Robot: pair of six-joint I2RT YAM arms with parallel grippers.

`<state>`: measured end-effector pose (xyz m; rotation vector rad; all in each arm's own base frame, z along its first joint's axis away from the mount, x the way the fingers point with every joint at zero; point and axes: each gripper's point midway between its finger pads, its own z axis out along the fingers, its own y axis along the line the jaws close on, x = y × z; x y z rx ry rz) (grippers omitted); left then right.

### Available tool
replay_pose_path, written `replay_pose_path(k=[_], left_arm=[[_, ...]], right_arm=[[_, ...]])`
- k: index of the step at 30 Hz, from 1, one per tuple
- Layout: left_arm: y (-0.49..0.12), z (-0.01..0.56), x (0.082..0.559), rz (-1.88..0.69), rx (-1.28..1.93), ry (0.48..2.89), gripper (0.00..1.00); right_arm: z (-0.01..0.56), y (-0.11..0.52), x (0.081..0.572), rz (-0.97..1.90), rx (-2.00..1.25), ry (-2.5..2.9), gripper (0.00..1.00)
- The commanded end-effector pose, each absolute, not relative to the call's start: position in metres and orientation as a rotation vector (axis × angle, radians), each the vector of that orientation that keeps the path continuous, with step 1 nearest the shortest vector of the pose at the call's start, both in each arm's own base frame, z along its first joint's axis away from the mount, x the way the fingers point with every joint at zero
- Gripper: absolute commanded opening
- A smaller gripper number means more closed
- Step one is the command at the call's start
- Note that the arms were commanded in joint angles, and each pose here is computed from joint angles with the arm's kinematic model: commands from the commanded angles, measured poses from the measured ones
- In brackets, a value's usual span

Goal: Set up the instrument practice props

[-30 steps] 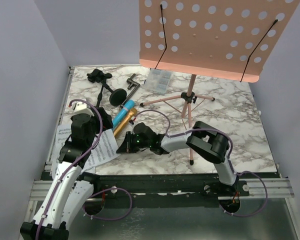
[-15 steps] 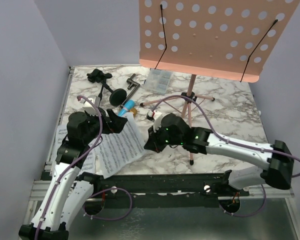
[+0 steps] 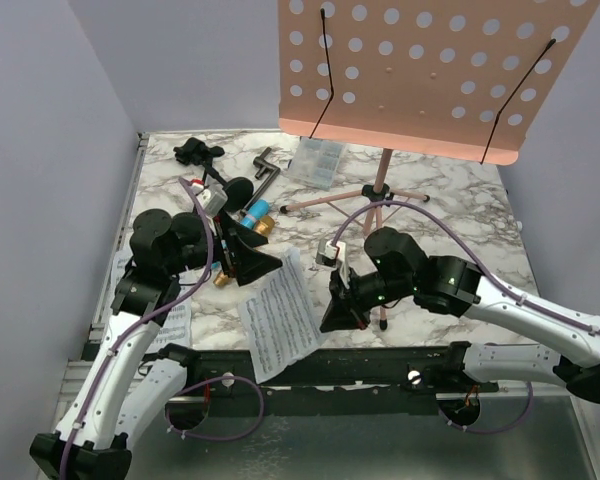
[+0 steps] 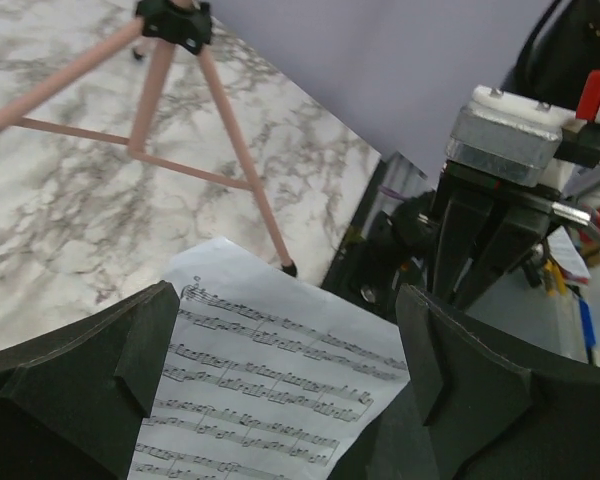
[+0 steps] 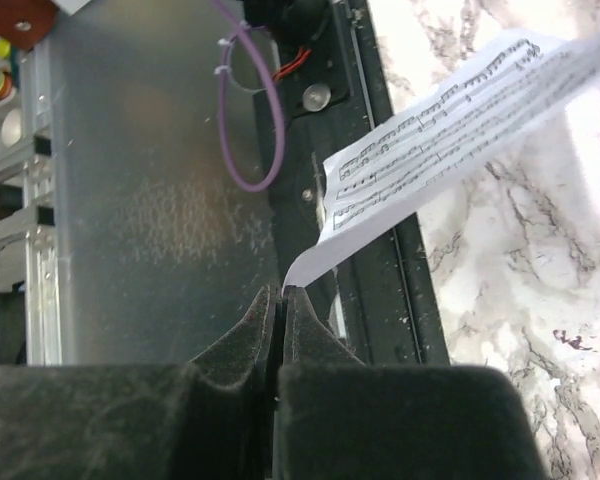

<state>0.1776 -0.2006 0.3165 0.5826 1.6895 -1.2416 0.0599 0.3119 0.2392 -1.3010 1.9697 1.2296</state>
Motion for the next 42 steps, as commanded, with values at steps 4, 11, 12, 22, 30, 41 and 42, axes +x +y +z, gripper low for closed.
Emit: replay_pose_path(k=[4, 11, 12, 22, 30, 41, 42], left_arm=[[-0.223, 0.317, 0.124, -1.482, 0.879, 1.603, 0.99], [-0.233, 0.301, 0.138, -1.547, 0.819, 1.654, 0.99], [-0.234, 0.300, 0.138, -1.571, 0.829, 1.654, 0.99], [-0.243, 0.305, 0.127, -1.664, 0.898, 1.579, 0.99], [-0.268, 0.304, 0.133, -1.689, 0.967, 1.538, 0.99], [-0.260, 0.335, 0.141, -1.575, 0.765, 1.489, 0.90], [-0.256, 0.337, 0.146, -1.529, 0.704, 1.512, 0.91]], right_arm=[[0.291, 0.292, 0.022, 1.400, -1.466, 1.786, 0.00], [0.322, 0.283, 0.007, 1.483, -1.508, 1.650, 0.00], [0.323, 0.282, 0.007, 1.475, -1.505, 1.647, 0.00], [0.351, 0.267, -0.005, 1.506, -1.510, 1.549, 0.00], [0.360, 0.272, -0.012, 1.571, -1.564, 1.476, 0.00], [0.351, 0.302, 0.096, 1.171, -0.927, 1.767, 0.00], [0.347, 0.304, 0.111, 1.118, -0.835, 1.820, 0.00]])
